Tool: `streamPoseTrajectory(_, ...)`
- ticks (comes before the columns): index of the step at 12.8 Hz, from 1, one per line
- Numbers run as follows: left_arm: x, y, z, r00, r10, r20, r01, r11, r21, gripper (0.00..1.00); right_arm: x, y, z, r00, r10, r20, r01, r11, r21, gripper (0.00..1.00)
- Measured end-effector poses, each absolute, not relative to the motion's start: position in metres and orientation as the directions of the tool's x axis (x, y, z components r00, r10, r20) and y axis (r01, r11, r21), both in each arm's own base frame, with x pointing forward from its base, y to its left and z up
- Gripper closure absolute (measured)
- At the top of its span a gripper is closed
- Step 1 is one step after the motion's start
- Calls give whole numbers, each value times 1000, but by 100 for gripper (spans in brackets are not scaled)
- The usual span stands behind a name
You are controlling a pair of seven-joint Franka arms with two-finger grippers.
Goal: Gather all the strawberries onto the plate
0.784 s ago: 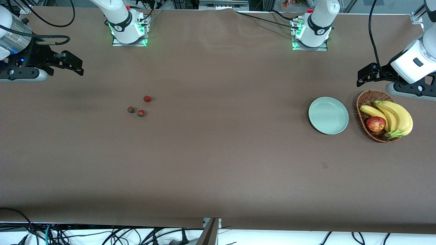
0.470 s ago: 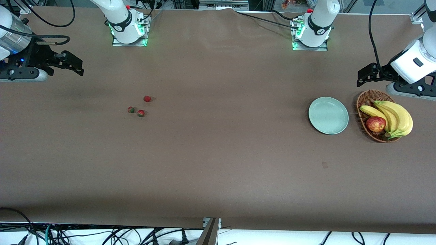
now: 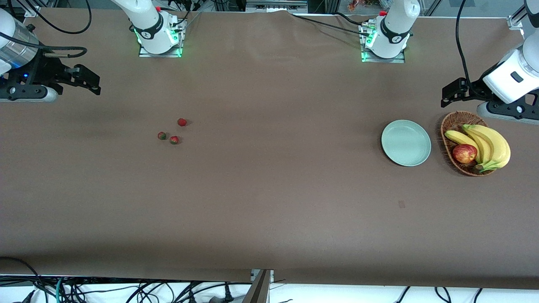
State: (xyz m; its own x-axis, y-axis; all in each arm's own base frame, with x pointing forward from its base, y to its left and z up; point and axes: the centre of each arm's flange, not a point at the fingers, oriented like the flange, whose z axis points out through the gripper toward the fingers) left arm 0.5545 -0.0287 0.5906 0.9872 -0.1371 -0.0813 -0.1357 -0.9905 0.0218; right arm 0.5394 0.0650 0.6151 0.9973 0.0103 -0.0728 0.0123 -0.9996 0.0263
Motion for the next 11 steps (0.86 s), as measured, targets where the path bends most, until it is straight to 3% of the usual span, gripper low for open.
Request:
streamPoseTrajectory(5,555,-29,591,987,-137,-81,-136,-990,22,0,548,66,597,994,10,-104,13,-999,31,0)
streamPoseTrajectory(11,555,-29,590,987,-137,-82,-136,-990,22,0,572,101,520,969,63,-241,72,-997,32,0)
